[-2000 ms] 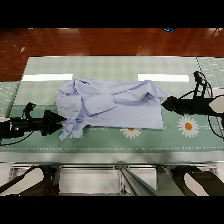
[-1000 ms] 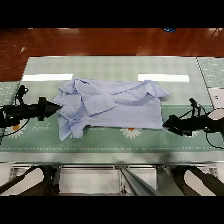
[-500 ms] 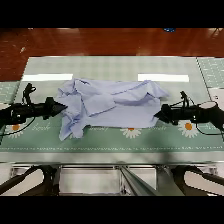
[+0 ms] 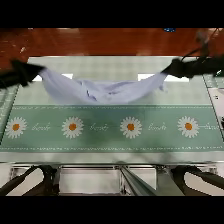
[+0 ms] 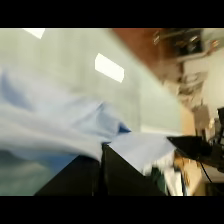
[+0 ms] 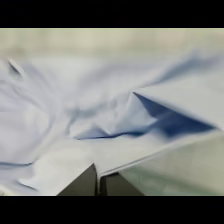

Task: Fold the shirts.

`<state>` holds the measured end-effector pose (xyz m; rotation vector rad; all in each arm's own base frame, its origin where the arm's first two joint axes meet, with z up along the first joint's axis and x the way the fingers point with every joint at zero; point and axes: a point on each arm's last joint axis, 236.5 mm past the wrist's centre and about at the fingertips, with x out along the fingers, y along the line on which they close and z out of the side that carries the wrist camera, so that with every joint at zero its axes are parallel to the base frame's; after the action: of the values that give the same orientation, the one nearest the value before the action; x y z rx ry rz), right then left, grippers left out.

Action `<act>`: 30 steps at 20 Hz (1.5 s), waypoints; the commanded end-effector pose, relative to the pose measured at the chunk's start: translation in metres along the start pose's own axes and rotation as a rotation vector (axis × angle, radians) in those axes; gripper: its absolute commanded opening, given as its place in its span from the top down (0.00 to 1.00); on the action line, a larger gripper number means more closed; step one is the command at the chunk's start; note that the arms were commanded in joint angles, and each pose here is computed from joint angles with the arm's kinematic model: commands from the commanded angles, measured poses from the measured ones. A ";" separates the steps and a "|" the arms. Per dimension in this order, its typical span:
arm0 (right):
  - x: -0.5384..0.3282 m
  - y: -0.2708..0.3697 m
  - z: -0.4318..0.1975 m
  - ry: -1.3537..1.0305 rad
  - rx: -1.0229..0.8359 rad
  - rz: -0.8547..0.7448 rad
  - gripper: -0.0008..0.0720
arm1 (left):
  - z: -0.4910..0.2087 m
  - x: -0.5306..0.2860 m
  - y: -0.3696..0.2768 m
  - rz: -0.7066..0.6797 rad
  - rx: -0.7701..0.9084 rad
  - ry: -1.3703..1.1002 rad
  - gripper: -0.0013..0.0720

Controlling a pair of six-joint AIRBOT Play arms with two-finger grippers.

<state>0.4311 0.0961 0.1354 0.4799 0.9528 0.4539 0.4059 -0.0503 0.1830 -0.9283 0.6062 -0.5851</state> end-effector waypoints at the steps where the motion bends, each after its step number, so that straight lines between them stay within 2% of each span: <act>1: -0.138 0.072 0.087 -0.348 -0.235 -0.110 0.97 | 0.078 -0.059 -0.132 -0.109 0.282 -0.232 0.96; 3: -0.203 0.117 0.096 -0.504 -0.334 -0.133 0.97 | 0.090 -0.091 -0.187 -0.072 0.430 -0.311 0.96; 4: -0.232 0.138 0.091 -0.568 -0.377 -0.133 0.97 | 0.091 -0.106 -0.204 -0.009 0.495 -0.345 0.96; 9: -0.326 0.185 0.030 -0.732 -0.496 -0.224 0.97 | 0.072 -0.180 -0.251 0.395 0.753 -0.523 0.96; 14: -0.376 0.171 -0.038 -0.751 -0.448 -0.397 0.97 | 0.012 -0.242 -0.320 0.534 0.995 -0.674 0.96; 16: -0.377 0.158 -0.058 -0.702 -0.409 -0.443 0.96 | -0.011 -0.256 -0.324 0.516 1.020 -0.652 0.96; 18: -0.366 0.147 -0.070 -0.630 -0.365 -0.452 0.96 | -0.019 -0.256 -0.299 0.542 0.967 -0.558 0.96; 21: -0.323 0.126 -0.076 -0.493 -0.302 -0.408 0.96 | -0.006 -0.239 -0.237 0.683 0.849 -0.431 0.96; 25: -0.212 0.082 -0.080 -0.228 -0.205 -0.268 0.96 | 0.001 -0.163 -0.119 0.794 0.654 -0.139 0.96; 28: -0.138 0.022 -0.054 -0.171 -0.124 -0.278 0.97 | 0.004 -0.097 -0.022 0.853 0.523 0.075 0.96; 30: -0.092 -0.014 -0.038 -0.119 -0.066 -0.276 0.96 | 0.017 -0.051 0.023 0.840 0.476 0.130 0.96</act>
<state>0.3032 0.0425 0.2298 0.2428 0.8088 0.2022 0.3338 0.0064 0.2537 -0.0986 0.7257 -0.0032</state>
